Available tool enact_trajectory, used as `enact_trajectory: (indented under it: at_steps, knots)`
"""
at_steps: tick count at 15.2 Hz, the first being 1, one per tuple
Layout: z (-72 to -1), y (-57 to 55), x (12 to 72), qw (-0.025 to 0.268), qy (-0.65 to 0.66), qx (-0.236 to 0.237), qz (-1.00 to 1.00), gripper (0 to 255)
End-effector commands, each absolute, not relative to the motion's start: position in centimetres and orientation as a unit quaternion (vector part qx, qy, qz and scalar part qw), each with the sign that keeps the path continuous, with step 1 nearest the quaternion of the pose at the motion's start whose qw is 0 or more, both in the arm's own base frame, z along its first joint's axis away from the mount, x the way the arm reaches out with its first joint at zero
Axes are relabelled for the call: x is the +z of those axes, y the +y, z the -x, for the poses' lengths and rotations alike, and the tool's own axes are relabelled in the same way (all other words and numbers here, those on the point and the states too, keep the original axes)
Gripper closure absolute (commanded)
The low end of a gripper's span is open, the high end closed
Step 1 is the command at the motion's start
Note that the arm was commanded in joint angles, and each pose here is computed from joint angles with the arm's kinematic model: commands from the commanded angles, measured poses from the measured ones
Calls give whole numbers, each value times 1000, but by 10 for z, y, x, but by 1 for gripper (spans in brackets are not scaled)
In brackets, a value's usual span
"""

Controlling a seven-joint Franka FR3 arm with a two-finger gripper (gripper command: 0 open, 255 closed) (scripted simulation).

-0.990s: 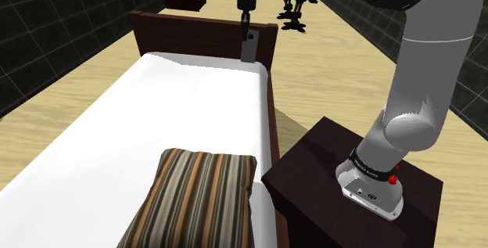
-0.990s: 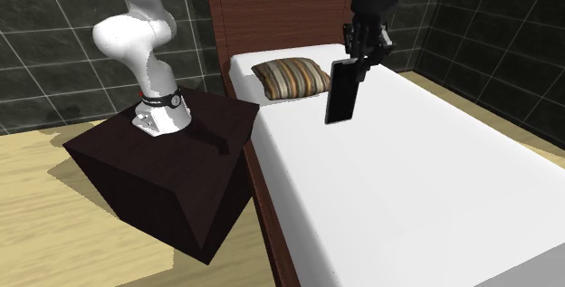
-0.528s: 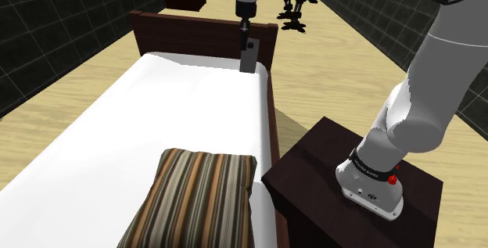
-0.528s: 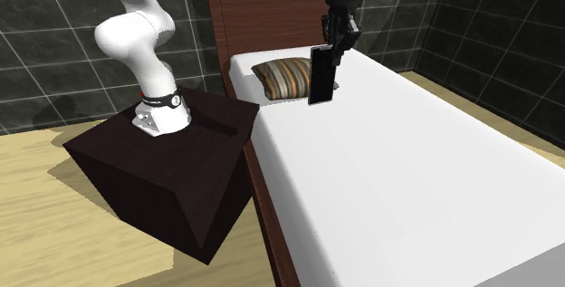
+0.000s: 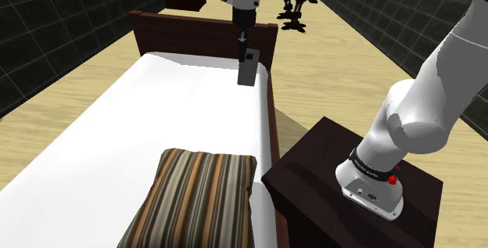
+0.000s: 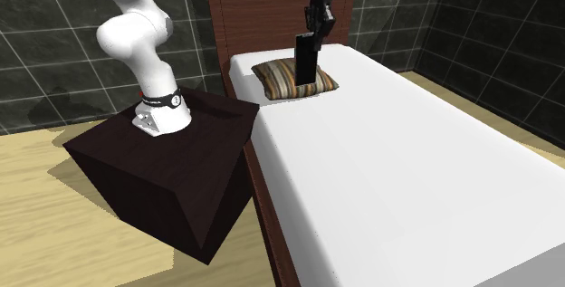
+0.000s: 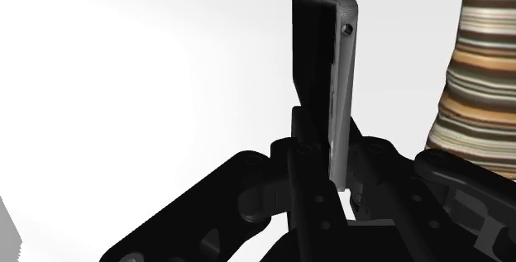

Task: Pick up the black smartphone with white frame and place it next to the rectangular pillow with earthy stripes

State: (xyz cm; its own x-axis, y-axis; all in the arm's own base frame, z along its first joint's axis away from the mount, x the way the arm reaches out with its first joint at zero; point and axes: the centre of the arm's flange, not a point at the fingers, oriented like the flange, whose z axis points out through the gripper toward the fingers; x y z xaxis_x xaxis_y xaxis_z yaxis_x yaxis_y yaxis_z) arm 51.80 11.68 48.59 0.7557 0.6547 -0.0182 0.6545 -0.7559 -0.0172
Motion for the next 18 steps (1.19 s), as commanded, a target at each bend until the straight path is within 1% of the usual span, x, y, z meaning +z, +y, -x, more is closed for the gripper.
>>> enact_trajectory:
  at_steps: [1,11,18]
  knots:
    - [-501,136,487,5,-349,12,937,255]
    - [-414,235,488,5,-349,12,937,255]
    - [-409,241,456,5,-349,12,937,255]
